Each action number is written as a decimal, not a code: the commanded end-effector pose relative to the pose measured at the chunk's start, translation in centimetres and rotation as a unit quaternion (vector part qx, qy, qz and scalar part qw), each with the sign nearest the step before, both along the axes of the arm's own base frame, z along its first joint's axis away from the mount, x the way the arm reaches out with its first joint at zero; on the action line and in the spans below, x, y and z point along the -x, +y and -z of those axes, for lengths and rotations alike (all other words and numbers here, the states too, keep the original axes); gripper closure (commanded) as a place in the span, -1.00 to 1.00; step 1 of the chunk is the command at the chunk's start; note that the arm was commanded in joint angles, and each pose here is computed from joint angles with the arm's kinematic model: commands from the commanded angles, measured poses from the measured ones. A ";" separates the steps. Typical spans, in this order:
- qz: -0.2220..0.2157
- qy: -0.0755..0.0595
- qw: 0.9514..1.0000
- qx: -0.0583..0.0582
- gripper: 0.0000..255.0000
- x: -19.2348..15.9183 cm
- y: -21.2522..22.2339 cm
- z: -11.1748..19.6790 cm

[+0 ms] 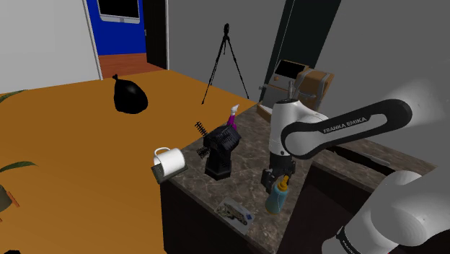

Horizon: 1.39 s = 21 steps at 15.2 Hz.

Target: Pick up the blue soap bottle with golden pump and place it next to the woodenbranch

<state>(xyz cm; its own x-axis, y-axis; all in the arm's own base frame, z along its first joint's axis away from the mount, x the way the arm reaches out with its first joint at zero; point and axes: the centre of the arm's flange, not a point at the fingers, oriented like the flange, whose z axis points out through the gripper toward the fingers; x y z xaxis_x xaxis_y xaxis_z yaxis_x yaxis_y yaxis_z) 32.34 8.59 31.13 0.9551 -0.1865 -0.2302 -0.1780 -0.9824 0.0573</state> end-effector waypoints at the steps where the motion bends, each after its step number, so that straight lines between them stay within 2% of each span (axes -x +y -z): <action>1: 0.000 0.000 1.000 0.000 -1.00 0.0 0.0 0.1; 5: 0.000 0.000 1.000 0.000 -1.00 0.0 0.0 0.1; 6: 0.000 0.000 1.000 0.000 1.00 0.0 0.0 0.1; 15: 0.000 0.000 1.000 0.000 1.00 0.0 0.0 0.1; 21: 0.000 0.000 1.000 0.000 1.00 0.0 0.0 -3.1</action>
